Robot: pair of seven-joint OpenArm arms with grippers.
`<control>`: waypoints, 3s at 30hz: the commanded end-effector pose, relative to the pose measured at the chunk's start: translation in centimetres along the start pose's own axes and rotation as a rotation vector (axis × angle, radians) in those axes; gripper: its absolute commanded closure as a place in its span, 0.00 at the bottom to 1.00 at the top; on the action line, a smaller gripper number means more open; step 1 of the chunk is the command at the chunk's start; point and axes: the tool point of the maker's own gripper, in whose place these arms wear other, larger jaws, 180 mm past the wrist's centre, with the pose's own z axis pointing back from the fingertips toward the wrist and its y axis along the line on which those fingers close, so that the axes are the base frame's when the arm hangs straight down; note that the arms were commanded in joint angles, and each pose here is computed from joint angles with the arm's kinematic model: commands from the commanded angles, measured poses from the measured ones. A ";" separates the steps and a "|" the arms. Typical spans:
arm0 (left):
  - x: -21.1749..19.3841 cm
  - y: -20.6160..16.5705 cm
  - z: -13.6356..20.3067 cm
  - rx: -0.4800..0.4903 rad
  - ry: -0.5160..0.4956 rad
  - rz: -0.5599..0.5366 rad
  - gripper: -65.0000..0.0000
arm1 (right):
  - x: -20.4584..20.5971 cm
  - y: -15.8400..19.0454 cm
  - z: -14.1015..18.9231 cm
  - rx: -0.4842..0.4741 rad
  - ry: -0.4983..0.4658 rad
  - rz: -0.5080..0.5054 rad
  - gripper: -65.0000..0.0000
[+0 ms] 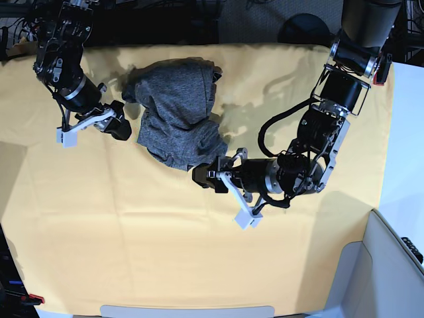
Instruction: Fold the T-shirt properly
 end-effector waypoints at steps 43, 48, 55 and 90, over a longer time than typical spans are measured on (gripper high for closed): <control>-17.6 5.0 4.2 0.197 0.026 0.148 0.98 | -5.9 -2.0 0.4 -0.107 0.248 0.166 1.00; -13.1 3.7 5.8 0.171 -0.116 0.080 0.98 | -5.0 1.6 0.6 -0.031 0.180 0.174 1.00; -9.4 2.1 4.0 0.087 -0.187 0.022 0.98 | -3.7 5.7 0.6 0.063 0.103 0.165 1.00; -9.0 1.3 2.7 0.032 -0.158 -0.069 0.98 | -10.0 5.7 -1.9 -0.083 0.235 0.394 1.00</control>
